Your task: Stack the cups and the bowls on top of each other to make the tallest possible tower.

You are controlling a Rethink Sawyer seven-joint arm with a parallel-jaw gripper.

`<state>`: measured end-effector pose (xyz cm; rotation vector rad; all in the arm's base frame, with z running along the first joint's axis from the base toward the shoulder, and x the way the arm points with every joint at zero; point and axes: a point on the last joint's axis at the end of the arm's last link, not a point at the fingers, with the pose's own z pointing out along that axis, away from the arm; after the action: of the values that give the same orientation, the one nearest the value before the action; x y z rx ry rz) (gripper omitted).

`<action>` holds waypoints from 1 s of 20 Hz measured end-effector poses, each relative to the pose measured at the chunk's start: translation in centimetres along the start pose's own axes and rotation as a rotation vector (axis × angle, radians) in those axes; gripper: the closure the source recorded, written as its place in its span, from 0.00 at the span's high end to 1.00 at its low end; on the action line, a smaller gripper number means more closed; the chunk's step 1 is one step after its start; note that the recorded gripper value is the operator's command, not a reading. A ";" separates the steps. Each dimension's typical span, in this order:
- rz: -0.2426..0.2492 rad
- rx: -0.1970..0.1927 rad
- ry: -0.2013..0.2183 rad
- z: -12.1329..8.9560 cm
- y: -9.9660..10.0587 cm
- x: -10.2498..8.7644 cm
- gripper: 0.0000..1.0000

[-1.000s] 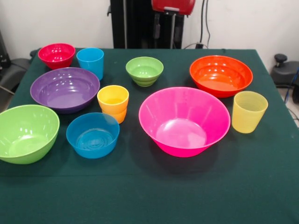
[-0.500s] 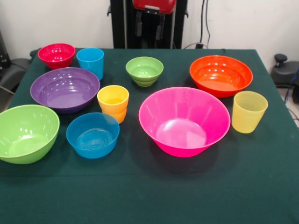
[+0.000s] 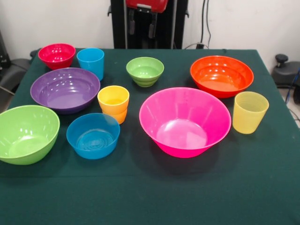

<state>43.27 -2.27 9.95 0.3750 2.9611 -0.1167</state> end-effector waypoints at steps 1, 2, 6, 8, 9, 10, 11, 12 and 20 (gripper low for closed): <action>-0.001 -0.001 -0.001 0.0 0.0 0.0 1.00; -0.002 -0.001 -0.001 -0.1 -0.1 0.0 1.00; 0.003 -0.002 -0.009 -0.3 -0.4 -0.2 1.00; 0.008 -0.001 -0.014 -0.5 -0.7 -0.3 1.00; 0.009 -0.001 -0.015 -0.5 -0.8 -0.4 1.00; 0.012 0.000 -0.019 -0.7 -1.0 -0.5 1.00; 0.013 0.000 -0.020 -0.7 -1.0 -0.5 1.00; 0.015 0.001 -0.021 -0.7 -1.1 -0.5 1.00; 0.024 0.003 -0.031 -1.2 -1.6 -0.7 1.00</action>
<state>43.39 -3.83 11.31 0.4051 2.9250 -0.1236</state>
